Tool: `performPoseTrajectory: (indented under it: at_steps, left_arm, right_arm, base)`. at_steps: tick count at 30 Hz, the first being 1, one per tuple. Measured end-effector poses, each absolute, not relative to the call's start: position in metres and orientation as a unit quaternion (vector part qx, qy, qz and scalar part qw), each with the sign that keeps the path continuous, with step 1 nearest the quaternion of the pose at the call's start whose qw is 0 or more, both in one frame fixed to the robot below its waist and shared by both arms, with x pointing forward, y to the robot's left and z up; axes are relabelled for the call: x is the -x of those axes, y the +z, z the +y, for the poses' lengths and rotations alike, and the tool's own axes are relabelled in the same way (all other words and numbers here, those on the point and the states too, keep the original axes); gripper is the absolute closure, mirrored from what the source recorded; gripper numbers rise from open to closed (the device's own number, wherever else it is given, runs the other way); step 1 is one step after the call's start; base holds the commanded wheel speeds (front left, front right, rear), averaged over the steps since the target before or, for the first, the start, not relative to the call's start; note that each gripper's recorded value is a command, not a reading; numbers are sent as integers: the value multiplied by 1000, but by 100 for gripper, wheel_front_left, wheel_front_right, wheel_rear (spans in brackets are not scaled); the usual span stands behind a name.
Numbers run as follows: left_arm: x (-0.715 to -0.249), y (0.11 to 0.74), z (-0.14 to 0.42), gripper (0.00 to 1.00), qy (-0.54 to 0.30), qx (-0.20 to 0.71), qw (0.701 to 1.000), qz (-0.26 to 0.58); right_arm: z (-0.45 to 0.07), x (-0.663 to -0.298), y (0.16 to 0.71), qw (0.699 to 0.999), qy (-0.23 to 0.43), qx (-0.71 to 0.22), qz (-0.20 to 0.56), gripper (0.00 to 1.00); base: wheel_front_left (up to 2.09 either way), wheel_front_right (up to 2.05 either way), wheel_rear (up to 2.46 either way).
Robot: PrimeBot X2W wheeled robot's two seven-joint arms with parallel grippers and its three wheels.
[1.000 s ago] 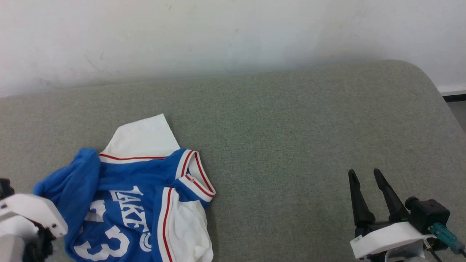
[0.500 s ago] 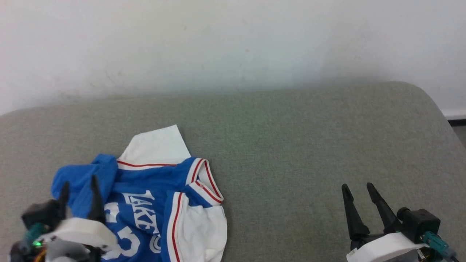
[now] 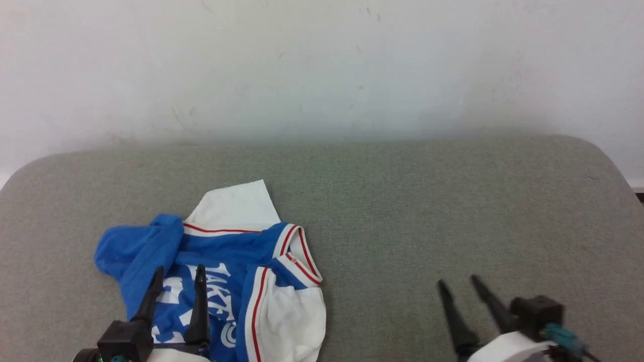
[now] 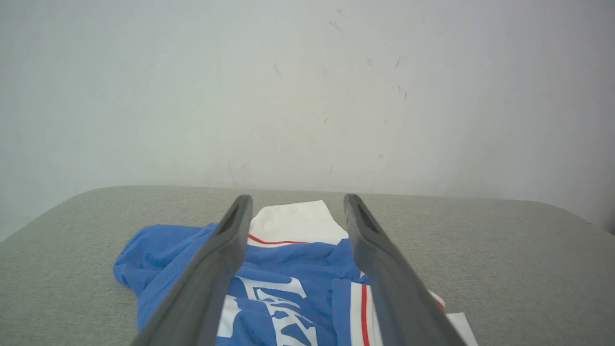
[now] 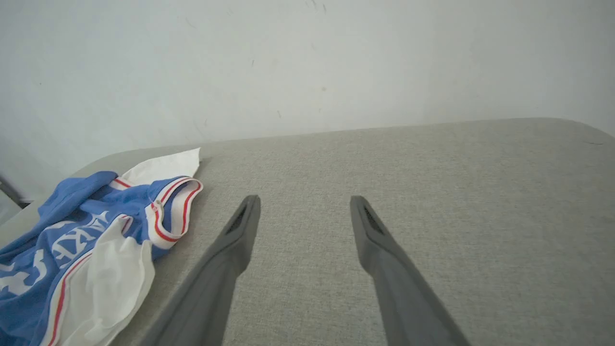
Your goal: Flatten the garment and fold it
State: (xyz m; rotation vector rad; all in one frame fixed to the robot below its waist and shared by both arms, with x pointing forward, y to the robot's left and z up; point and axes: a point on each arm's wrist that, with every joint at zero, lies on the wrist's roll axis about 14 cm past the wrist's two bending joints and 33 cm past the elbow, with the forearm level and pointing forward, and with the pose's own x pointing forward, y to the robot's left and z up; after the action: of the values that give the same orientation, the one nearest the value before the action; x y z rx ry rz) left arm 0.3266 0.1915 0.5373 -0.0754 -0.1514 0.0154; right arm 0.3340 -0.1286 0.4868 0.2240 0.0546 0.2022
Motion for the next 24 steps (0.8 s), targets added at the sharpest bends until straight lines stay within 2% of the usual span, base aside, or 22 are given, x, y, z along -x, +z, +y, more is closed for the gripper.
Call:
performPoseTrajectory:
  at_steps: [5, 11, 24]
  left_arm:
    - [-320, 532, 192, 0, 16, 38, 997, -69]
    - [-323, 529, 192, 0, 16, 35, 997, -66]
    - [-346, 523, 187, 0, 17, 47, 997, -57]
  right_arm:
    - [-67, -326, 454, 966, 192, -112, 129, 0]
    - [-5, -325, 437, 931, 290, -95, 202, 0]
    - [38, -346, 392, 868, 373, -11, 327, 0]
  base:
    - [0, 0, 0]
    - [0, 0, 0]
    - [0, 0, 0]
